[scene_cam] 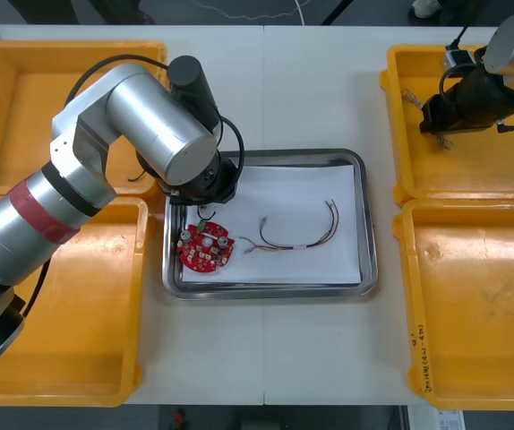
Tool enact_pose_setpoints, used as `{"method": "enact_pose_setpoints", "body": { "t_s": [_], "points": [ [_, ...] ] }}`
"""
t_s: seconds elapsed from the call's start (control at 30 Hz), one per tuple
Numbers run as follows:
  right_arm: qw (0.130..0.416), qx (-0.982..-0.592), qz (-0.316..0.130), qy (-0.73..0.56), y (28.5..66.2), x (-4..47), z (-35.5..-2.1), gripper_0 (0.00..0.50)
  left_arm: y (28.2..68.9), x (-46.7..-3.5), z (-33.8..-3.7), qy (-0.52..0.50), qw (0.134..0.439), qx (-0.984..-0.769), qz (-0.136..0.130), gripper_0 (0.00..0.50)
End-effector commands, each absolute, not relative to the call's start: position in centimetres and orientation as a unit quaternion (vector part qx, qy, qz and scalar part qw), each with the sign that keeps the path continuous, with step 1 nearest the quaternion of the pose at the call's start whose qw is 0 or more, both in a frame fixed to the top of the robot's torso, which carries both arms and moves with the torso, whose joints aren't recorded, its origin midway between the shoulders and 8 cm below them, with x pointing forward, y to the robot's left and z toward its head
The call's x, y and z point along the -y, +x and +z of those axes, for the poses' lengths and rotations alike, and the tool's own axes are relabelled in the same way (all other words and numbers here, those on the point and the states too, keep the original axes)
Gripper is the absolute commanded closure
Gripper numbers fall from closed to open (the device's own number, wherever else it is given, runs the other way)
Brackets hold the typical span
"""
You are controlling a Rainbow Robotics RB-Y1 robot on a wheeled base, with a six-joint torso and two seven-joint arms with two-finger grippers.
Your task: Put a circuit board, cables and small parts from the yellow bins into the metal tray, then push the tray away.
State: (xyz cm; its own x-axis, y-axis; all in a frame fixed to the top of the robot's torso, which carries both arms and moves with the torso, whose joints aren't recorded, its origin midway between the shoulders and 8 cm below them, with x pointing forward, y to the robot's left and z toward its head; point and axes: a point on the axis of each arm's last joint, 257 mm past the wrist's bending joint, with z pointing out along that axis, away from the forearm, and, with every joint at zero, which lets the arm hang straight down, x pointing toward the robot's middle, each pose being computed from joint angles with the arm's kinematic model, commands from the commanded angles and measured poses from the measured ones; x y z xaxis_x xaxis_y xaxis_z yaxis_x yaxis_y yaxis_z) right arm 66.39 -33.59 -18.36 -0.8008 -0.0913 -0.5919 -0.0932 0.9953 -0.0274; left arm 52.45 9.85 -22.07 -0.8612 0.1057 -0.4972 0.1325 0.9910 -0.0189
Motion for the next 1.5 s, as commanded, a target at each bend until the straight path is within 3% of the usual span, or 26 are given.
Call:
{"method": "enact_pose_setpoints", "body": {
  "t_s": [0.03,0.47,0.5,0.53,0.6,0.63,0.9,1.17,1.5],
  "points": [
    [0.317,-0.948,0.024,-0.026,66.4,32.9,-18.9,0.0,51.9,-9.1,-17.8,0.057,0.27,-0.96,-0.048,0.0],
    [0.307,-0.951,0.04,-0.007,65.7,32.5,-21.0,0.001,51.3,-12.3,-11.7,0.037,0.277,-0.959,-0.054,0.0],
    [0.307,-0.951,0.041,-0.006,65.7,32.5,-21.1,0.113,51.2,-12.6,-11.4,0.035,0.277,-0.959,-0.054,0.0],
    [0.306,-0.951,0.042,-0.006,65.7,32.5,-21.2,0.268,51.2,-12.9,-11.0,0.034,0.278,-0.958,-0.058,0.0],
    [0.307,-0.951,0.045,-0.005,65.7,32.3,-21.2,0.481,51.1,-13.7,-10.3,0.029,0.277,-0.959,-0.059,0.0],
    [0.306,-0.951,0.046,-0.005,65.6,32.3,-21.2,0.5,51.0,-13.9,-10.2,0.028,0.277,-0.959,-0.059,0.0],
    [0.311,-0.949,0.045,-0.006,65.8,32.4,-21.1,0.5,50.9,-17.4,-7.9,0.03,0.277,-0.959,-0.05,0.0],
    [0.328,-0.944,0.033,-0.023,66.5,32.6,-18.7,0.5,51.4,-19.4,-6.1,0.054,0.293,-0.953,-0.049,0.0],
    [0.302,-0.951,0.015,-0.065,64.4,32.4,-13.7,0.5,52.1,-21.4,-5.2,0.114,0.301,-0.946,-0.042,0.0]
  ]
}}
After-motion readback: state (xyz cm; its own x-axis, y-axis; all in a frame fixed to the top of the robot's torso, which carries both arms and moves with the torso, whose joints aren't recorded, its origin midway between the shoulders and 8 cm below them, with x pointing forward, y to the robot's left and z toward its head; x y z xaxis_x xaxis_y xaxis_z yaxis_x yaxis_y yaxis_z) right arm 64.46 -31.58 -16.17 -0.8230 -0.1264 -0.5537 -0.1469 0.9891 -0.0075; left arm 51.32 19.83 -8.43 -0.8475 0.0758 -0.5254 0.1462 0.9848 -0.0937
